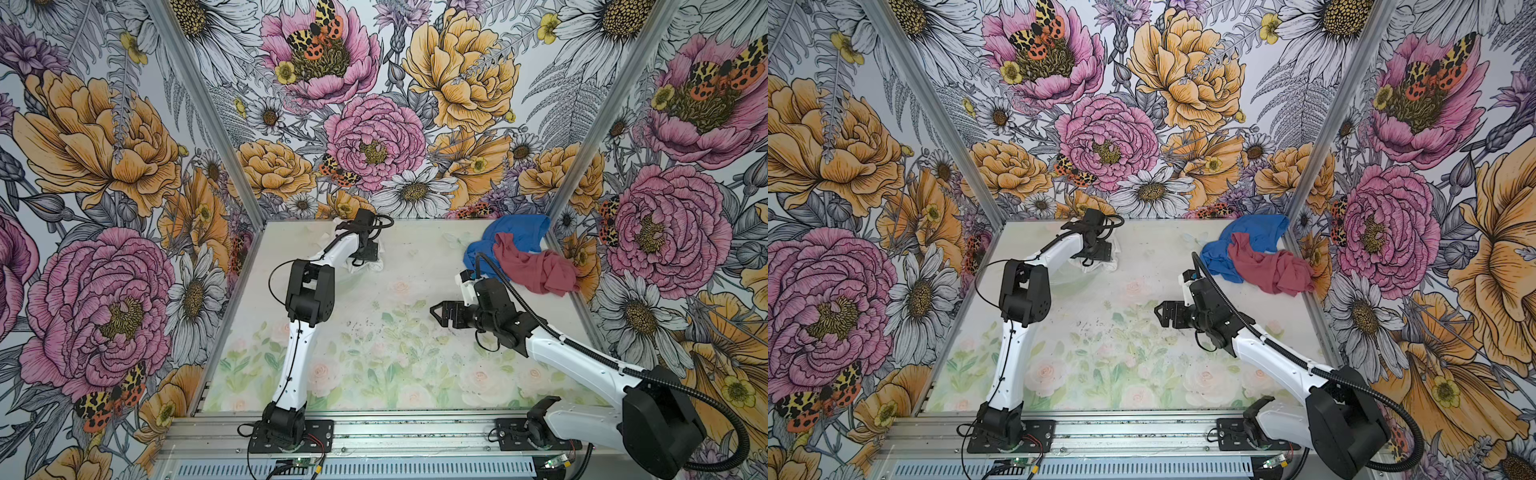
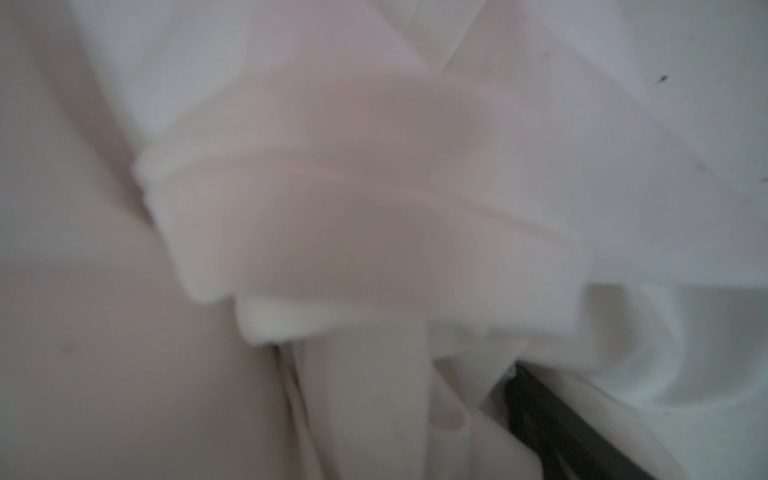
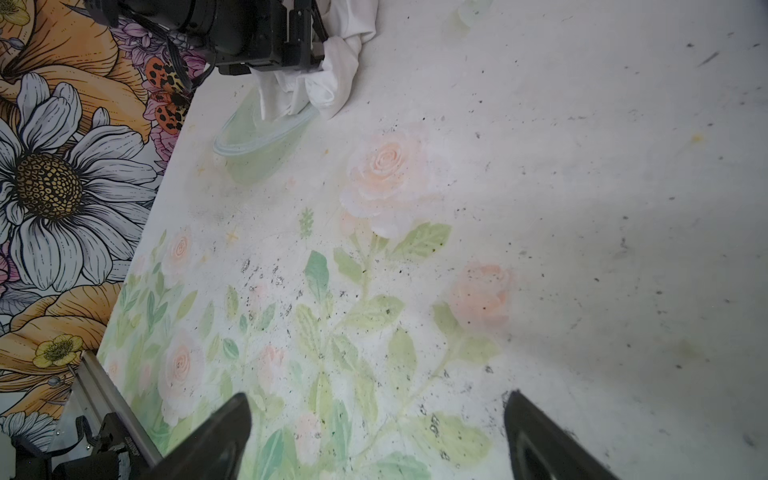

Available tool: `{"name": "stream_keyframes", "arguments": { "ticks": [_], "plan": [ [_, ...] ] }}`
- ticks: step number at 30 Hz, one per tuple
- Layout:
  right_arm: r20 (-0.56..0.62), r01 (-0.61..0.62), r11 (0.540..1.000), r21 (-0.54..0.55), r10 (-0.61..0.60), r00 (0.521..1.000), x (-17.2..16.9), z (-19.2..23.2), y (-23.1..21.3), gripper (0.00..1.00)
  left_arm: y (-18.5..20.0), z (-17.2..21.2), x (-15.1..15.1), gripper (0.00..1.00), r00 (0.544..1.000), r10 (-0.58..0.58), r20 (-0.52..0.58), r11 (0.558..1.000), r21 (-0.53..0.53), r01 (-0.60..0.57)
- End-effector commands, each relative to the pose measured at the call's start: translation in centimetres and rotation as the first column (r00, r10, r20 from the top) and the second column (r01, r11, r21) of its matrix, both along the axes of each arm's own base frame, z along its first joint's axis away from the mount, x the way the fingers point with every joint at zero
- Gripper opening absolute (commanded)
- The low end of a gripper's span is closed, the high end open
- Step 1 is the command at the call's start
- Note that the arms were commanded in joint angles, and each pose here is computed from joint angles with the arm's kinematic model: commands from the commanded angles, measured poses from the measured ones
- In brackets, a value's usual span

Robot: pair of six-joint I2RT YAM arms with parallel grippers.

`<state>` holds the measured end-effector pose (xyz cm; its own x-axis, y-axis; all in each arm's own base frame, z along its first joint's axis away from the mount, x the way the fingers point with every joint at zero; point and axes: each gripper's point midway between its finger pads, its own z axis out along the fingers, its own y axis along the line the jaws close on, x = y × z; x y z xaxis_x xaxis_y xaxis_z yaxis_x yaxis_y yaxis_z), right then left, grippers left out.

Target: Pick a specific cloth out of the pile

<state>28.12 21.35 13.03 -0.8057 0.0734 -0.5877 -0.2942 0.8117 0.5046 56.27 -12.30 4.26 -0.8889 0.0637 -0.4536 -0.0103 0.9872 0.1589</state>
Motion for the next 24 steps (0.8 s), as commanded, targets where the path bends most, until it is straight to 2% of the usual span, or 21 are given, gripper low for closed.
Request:
{"name": "stream_keyframes", "arguments": {
  "ticks": [1, 3, 8, 10, 14, 17, 21, 24],
  "plan": [
    [0.027, -0.004, 1.000, 0.014, 0.003, 1.000, -0.1, 0.5, 0.0, 0.95, 3.5, -3.4, -2.9, 0.93, 0.985, 0.018, -0.169, 0.995, 0.102, 0.000],
    [0.029, -0.004, 1.000, 0.014, 0.004, 1.000, -0.1, 0.6, 0.0, 0.95, 4.6, -3.5, -2.8, 0.82, 0.984, 0.033, -0.174, 0.996, 0.091, -0.017],
    [0.031, -0.004, 1.000, 0.016, 0.004, 1.000, -0.2, 0.7, 0.0, 0.95, 9.7, -4.3, -3.1, 0.40, 0.970, 0.123, -0.210, 0.992, 0.048, -0.116],
    [0.037, -0.005, 1.000, 0.018, 0.005, 0.999, -0.2, 0.9, 0.0, 0.95, 12.0, -4.7, -3.6, 0.27, 0.960, 0.160, -0.230, 0.987, 0.024, -0.159],
    [0.033, -0.002, 1.000, 0.019, 0.001, 0.999, -0.2, 0.8, -0.1, 0.95, 15.9, -4.7, -4.5, 0.18, 0.946, 0.208, -0.249, 0.978, 0.026, -0.208],
    [0.033, -0.002, 1.000, 0.023, 0.001, 0.999, -0.2, 0.9, 0.0, 0.95, 17.5, -3.9, -4.6, 0.23, 0.945, 0.224, -0.240, 0.974, 0.029, -0.224],
    [0.036, -0.002, 1.000, 0.031, 0.000, 0.999, -0.2, 1.2, 0.1, 0.95, 17.7, -1.8, -3.8, 0.44, 0.960, 0.199, -0.195, 0.980, 0.026, -0.198],
    [0.041, 0.002, 0.999, 0.034, -0.003, 0.999, -0.2, 1.4, 0.0, 0.95, 17.2, 0.8, -3.3, 0.54, 0.972, 0.186, -0.143, 0.983, 0.019, -0.185]
  ]
}}
